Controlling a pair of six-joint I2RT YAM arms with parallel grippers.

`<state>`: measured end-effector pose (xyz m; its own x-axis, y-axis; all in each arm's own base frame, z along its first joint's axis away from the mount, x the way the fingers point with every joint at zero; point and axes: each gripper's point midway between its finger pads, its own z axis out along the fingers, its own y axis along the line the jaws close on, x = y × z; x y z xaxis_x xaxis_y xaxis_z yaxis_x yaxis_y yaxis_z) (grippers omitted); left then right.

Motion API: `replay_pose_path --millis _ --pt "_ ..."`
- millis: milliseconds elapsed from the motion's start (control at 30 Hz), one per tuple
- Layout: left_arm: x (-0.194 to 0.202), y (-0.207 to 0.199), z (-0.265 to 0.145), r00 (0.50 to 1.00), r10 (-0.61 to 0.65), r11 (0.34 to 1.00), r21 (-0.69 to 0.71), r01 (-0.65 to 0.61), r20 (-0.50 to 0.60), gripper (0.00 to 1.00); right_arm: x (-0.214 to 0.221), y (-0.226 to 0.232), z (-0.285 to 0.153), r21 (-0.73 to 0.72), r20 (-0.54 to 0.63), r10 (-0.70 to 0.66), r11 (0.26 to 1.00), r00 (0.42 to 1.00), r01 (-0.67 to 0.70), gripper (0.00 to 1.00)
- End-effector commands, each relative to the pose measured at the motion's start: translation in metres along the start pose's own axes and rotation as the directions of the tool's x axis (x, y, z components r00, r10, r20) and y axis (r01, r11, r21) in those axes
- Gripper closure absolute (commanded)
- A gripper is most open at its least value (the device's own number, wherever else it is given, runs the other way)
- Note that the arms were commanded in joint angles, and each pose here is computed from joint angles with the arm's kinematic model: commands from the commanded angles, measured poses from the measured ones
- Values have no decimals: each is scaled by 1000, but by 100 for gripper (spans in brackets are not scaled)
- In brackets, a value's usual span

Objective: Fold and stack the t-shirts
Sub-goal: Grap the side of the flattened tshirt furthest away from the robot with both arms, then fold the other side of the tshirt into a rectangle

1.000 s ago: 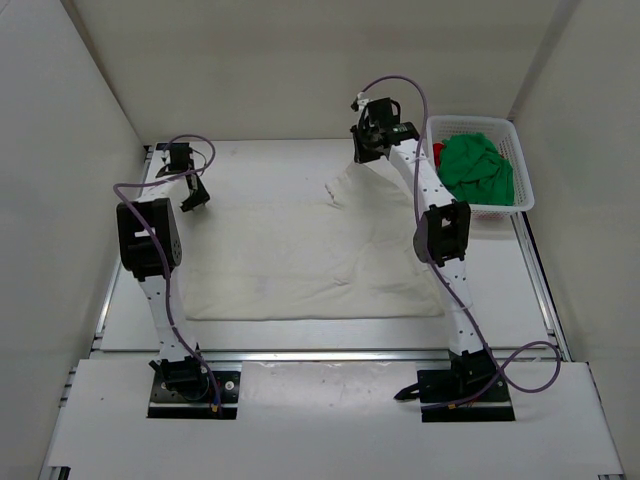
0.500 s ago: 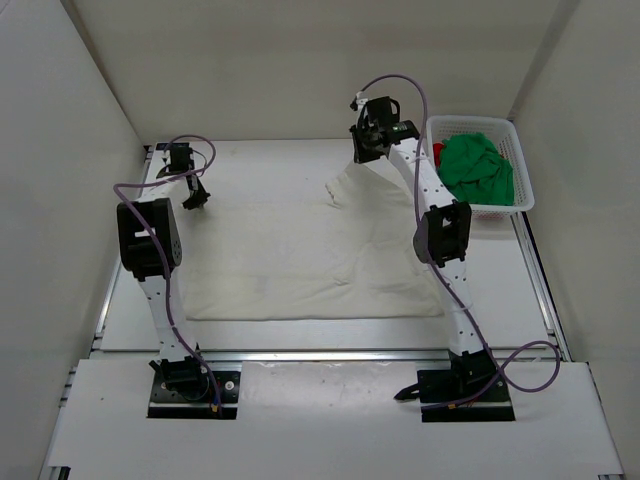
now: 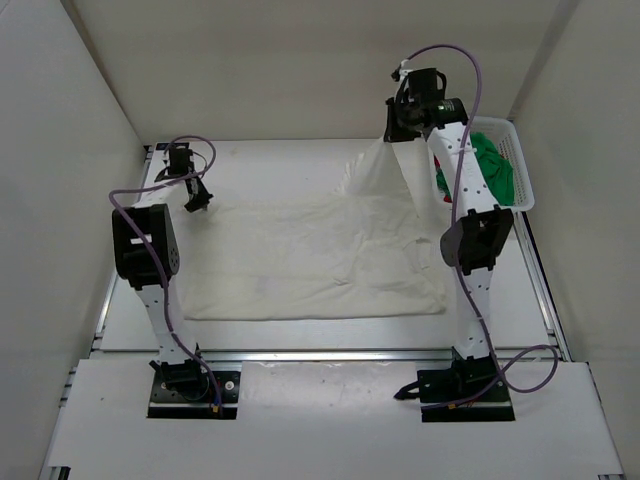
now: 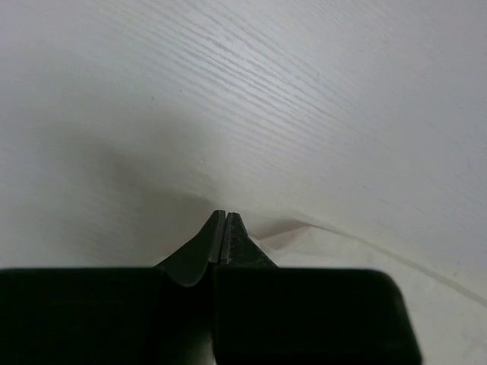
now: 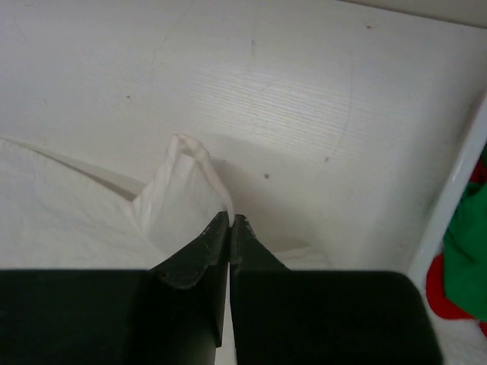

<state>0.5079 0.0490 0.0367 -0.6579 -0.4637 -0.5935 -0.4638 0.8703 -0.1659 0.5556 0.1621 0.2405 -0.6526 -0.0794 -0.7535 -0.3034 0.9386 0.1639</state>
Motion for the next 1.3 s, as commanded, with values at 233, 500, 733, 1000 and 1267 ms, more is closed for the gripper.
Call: replay_pose_path --millis 233,500,733,1000,1267 --pt "-23 -9 -83 989 -67 989 138 49 134 100 65 24 -77 89 -58 6 996 998 0 100" --pt "-6 9 -119 983 -73 989 140 49 167 100 151 4 -97 100 -74 94 991 993 -87 100" --pt "16 35 -141 977 -97 989 127 74 188 100 193 -5 -128 121 -25 161 980 987 -157 100" --pt "36 58 -153 978 -86 995 71 74 189 100 250 -16 -151 122 -12 289 951 957 -286 100" --pt "53 67 -164 980 -69 997 52 60 188 100 296 -12 -159 122 -24 386 917 922 -381 100"
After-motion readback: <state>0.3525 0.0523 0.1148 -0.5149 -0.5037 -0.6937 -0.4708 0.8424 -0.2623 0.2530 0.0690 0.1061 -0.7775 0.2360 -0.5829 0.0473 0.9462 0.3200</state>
